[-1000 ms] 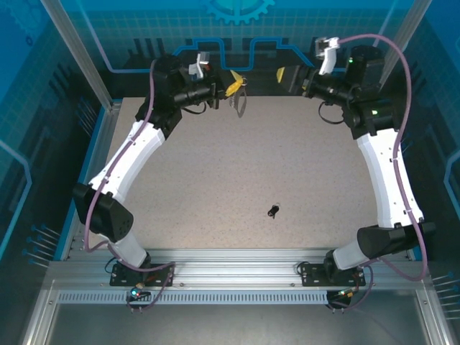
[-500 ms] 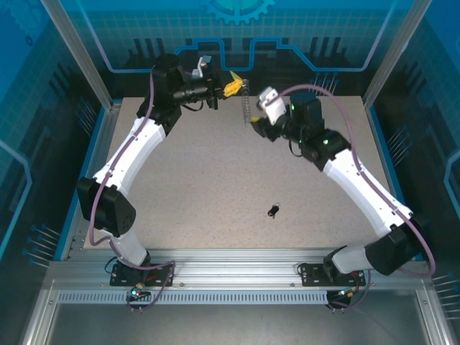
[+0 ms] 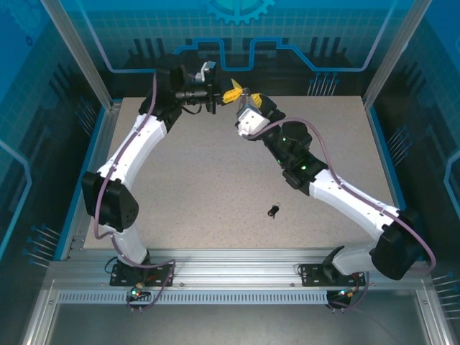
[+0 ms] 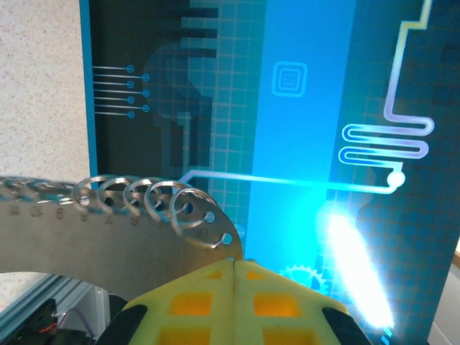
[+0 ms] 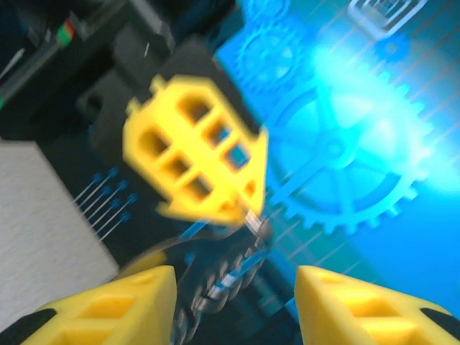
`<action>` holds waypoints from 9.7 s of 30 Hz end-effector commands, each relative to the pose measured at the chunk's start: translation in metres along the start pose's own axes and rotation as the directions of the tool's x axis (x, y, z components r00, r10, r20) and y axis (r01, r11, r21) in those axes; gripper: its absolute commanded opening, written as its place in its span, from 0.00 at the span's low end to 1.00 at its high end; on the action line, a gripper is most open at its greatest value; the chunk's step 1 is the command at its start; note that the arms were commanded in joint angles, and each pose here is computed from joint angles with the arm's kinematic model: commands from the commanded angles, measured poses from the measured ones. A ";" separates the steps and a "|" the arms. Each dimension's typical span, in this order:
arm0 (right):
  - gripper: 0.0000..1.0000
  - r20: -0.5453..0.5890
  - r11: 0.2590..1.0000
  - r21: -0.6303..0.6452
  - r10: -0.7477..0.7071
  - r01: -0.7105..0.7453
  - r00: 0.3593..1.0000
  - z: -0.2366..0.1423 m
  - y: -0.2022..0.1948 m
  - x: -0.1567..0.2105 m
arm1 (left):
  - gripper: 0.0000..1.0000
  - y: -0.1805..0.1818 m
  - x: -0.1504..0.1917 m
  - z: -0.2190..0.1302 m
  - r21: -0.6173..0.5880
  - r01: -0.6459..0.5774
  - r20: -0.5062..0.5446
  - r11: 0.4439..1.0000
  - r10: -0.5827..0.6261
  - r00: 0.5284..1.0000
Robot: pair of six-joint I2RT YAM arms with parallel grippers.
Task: Put the keys on the keyring
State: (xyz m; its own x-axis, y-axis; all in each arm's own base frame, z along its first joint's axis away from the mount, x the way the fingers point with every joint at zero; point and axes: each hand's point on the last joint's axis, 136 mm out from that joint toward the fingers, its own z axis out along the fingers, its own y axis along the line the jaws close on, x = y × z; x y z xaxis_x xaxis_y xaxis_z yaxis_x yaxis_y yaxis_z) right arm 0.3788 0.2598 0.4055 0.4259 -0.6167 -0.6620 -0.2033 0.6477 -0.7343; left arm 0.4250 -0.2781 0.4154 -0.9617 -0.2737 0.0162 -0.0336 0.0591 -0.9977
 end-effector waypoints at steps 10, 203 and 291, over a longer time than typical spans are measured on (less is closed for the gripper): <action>0.43 0.016 0.995 0.093 0.046 -0.047 0.999 0.009 -0.031 -0.006 | 0.00 -0.006 0.011 -0.004 0.000 -0.077 -0.079 0.997 0.077 0.994; 0.18 -0.645 -0.103 -0.512 0.702 -0.853 0.302 -0.026 -0.022 -0.025 | 0.00 -0.062 0.074 0.000 0.107 -0.858 -0.158 0.502 0.861 0.483; 0.00 -0.325 -0.298 -0.481 0.934 -0.825 -0.147 0.012 -0.102 -0.067 | 0.30 -0.113 0.040 0.003 0.255 -0.637 0.183 0.727 0.611 0.770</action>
State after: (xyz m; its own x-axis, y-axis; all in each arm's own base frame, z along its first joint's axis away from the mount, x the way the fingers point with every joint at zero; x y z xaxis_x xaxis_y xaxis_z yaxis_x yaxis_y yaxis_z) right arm 0.3934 0.2394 0.5075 -0.5797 0.5321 -0.6171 -0.6711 0.1179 0.7320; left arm 0.4086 -0.3038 0.5036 -0.7497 -0.3227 -0.5777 0.6099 0.0020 -0.7925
